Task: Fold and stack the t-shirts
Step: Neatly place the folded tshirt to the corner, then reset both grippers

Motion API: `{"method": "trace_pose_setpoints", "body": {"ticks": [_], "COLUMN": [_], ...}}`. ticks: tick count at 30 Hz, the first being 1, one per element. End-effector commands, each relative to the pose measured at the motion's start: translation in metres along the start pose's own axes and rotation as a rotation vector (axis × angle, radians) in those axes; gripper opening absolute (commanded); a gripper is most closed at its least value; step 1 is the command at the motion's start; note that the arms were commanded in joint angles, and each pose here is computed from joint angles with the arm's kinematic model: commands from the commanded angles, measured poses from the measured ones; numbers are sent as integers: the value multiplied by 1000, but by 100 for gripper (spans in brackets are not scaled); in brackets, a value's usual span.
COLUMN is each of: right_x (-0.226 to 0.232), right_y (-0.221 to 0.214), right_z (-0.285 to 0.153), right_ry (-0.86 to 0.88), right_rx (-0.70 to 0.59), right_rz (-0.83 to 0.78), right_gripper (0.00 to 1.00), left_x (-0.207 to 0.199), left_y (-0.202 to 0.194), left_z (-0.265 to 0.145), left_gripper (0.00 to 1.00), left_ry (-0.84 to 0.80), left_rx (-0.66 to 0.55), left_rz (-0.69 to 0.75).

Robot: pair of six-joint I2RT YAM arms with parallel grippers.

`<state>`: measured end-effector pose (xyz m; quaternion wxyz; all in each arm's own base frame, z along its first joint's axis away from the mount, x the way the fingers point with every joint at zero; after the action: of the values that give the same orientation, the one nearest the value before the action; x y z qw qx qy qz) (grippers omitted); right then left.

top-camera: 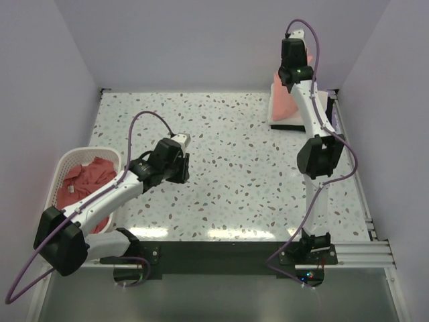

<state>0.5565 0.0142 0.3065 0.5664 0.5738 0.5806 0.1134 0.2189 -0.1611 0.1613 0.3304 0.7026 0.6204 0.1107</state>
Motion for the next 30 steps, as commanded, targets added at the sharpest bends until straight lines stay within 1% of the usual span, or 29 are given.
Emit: {"method": "trace_pose_setpoints", "body": {"ticks": [1,6,7,8,9,10,11,12,13,20,23,24,25,27,28,29,30], "right_x": [-29,-26,-27,-28,-28,-30,-32,-32,-31,-42,-36,-41,-35,-36,-27,-24,-29], "right_y": [17,-9,-19,-24,-29,-34,-36,-36,-36,-21,-32,-25,-37,-31,-46,-49,-40], "right_z": [-3,29,40,45,51,56,57,56,55,27,17,4,1,-22,-27,-33,-56], "right_ry": [-32,-26,-35,-41,-45,-49,-52,-50,-40,33,86,115,138,189,215,238,260], "right_rx": [-64,-5,18,29,42,55,63,64,63,49,80,60,92,73,111,116,79], "right_rz": [87,100,101,105,117,123,132,152,156,255,288,334,333,386,380,391,432], "right_gripper": [0,0,3,25,40,69,84,96,99,99,99,99,99,99,99,99,99], "left_x": [0,1,1,1,2,1,2,2,3,3,3,3,3,3,3,3,3], "left_y": [2,0,0,0,0,0,0,0,-1,0,1,1,2,3,3,4,5], "left_z": [2,5,6,6,7,7,8,8,9,9,9,9,9,8,8,7,6], "left_gripper": [35,35,35,35,35,35,35,35,35,35,35,35,35,35,36,36,36], "left_ry": [-16,-11,-11,-12,-10,-12,-12,-9,-9,-12,-20,-22,-24,-25,-26,-26,-27], "left_rx": [-14,-3,-1,0,2,5,6,9,14,13,10,10,9,5,3,0,-4], "left_rz": [7,5,5,5,3,3,1,0,1,-5,-8,-10,-11,-12,-12,-15,-16]}}
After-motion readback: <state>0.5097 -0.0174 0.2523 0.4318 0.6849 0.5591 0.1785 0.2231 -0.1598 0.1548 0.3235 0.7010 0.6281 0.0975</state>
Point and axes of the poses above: each gripper's point midway between its finger pads, its own z axis out along the fingers, its own x axis along the line the jaws close on, y = z × x, the point moved 6 cm from there along -z, back along the fingers, and after that the axes turned 6 degrees about -z, right-handed, at the moved point
